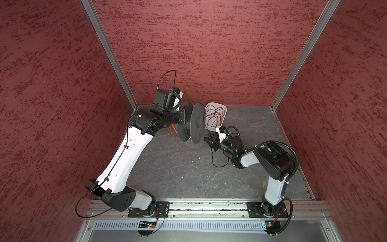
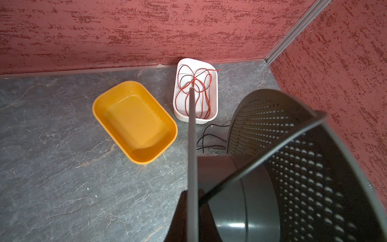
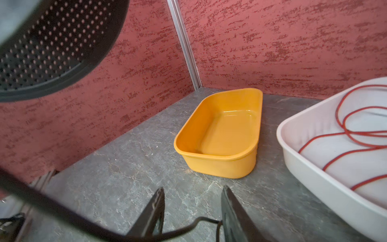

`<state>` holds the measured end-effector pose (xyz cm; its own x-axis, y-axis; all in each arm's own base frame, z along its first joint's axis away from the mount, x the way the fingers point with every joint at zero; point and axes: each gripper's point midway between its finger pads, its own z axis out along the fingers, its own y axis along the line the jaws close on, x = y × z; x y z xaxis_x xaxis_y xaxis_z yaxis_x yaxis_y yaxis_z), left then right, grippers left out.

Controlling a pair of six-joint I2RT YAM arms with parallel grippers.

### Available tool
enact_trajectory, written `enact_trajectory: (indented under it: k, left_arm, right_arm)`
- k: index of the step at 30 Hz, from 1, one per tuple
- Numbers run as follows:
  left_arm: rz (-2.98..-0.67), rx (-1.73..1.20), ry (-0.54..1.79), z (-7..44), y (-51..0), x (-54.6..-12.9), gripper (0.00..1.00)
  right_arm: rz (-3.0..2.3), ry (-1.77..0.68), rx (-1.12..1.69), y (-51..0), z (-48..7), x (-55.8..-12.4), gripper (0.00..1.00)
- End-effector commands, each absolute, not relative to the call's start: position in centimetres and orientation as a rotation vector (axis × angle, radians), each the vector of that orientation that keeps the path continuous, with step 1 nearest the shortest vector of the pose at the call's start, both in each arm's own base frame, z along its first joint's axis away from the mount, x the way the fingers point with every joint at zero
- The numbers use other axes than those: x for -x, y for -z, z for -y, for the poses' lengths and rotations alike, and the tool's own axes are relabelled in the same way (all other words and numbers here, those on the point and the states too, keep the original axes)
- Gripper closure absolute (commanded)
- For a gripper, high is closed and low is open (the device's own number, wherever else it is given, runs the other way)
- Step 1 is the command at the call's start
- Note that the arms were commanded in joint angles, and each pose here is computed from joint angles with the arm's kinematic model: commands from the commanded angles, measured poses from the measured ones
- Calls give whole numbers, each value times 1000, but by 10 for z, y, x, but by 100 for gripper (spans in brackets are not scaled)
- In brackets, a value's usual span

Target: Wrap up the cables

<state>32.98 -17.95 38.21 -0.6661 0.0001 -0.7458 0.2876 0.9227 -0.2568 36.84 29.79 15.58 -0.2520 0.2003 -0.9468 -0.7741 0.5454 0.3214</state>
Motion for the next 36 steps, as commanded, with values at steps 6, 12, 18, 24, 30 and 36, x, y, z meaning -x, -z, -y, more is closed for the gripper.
enact_trajectory:
  k: [6,12,18,24,30,36]
  left_arm:
    - [-2210,-213,519,181,-398,-328,100]
    - [-2214,-259,588,189,-395,-320,100]
    - [-2216,-261,630,189,-393,-318,100]
    - [-2137,-211,714,181,-410,-321,100]
    - [-2037,-121,803,169,-432,-329,100]
    - [-1957,46,775,150,-438,-351,100]
  right_arm:
    - [-1537,-965,446,-184,-288,-373,100]
    - [-1654,-961,259,-204,-267,-405,100]
    - [-1821,-964,124,-198,-258,-434,100]
    - [-1948,-940,104,-171,-257,-439,100]
    - [-2069,-867,89,-131,-254,-432,100]
    - [-2105,-758,136,-115,-260,-407,100]
